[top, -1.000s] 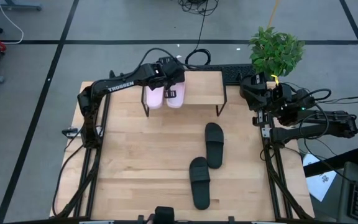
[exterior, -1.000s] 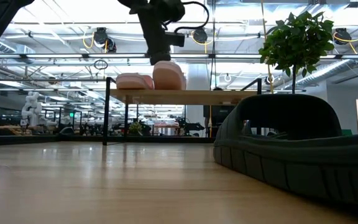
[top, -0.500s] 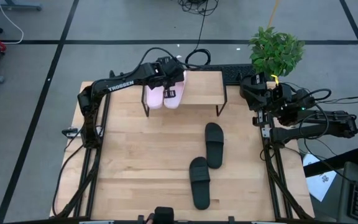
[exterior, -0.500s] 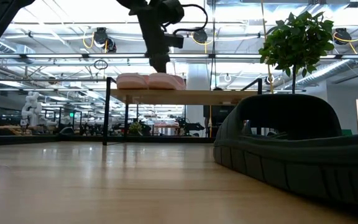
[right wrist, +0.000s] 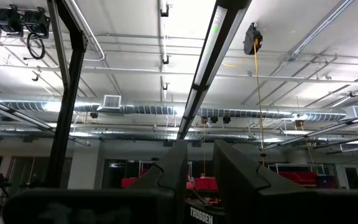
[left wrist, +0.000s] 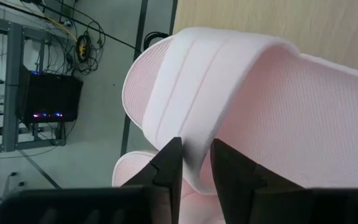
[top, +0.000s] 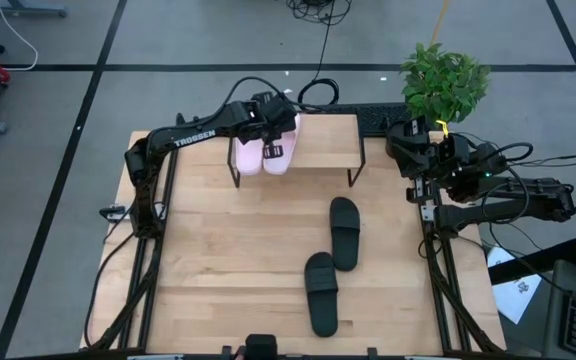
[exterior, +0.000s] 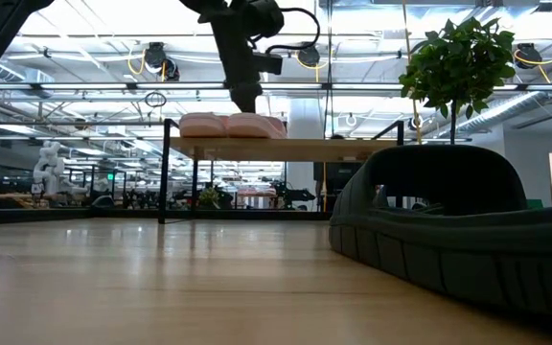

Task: Pick and place slides into the shelf
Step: Put the pink slipper on the shelf, then put the bottom black slipper on the shelf

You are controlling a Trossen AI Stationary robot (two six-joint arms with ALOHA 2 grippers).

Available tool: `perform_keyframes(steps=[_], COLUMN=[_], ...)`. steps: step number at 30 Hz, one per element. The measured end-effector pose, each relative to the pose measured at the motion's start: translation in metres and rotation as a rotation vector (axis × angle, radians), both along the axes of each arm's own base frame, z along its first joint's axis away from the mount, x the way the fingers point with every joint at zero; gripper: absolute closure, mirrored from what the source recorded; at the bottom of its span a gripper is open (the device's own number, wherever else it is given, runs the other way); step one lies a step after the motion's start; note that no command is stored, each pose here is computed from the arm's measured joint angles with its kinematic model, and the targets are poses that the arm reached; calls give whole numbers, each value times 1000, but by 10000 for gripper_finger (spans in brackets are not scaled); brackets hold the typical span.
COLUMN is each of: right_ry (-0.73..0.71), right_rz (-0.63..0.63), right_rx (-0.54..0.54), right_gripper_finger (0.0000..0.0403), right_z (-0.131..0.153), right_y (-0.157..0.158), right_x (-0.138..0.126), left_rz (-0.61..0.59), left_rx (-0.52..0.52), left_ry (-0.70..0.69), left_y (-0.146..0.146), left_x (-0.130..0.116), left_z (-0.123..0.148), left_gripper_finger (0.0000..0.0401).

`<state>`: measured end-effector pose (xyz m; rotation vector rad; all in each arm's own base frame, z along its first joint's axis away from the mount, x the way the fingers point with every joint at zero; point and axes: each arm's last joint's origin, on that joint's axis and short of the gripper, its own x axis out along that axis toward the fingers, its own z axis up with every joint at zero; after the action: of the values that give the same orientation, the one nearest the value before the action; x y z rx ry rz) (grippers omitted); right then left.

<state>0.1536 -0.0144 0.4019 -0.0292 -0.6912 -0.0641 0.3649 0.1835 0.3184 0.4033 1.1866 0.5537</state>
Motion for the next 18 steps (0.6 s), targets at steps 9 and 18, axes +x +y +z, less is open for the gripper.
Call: perform_keyframes(steps=[9, 18], right_ry=[0, -1], right_rz=[0, 0], right_rx=[0, 0], right_gripper_finger=[332, 332], right_z=[0, 0], right_y=[0, 0], right_x=[0, 0], left_rz=[5, -3], left_rx=[11, 39], left_ry=[13, 19], left_y=[-11, -23], left_x=[4, 6], left_z=[-1, 3], left_gripper_finger=[318, 318])
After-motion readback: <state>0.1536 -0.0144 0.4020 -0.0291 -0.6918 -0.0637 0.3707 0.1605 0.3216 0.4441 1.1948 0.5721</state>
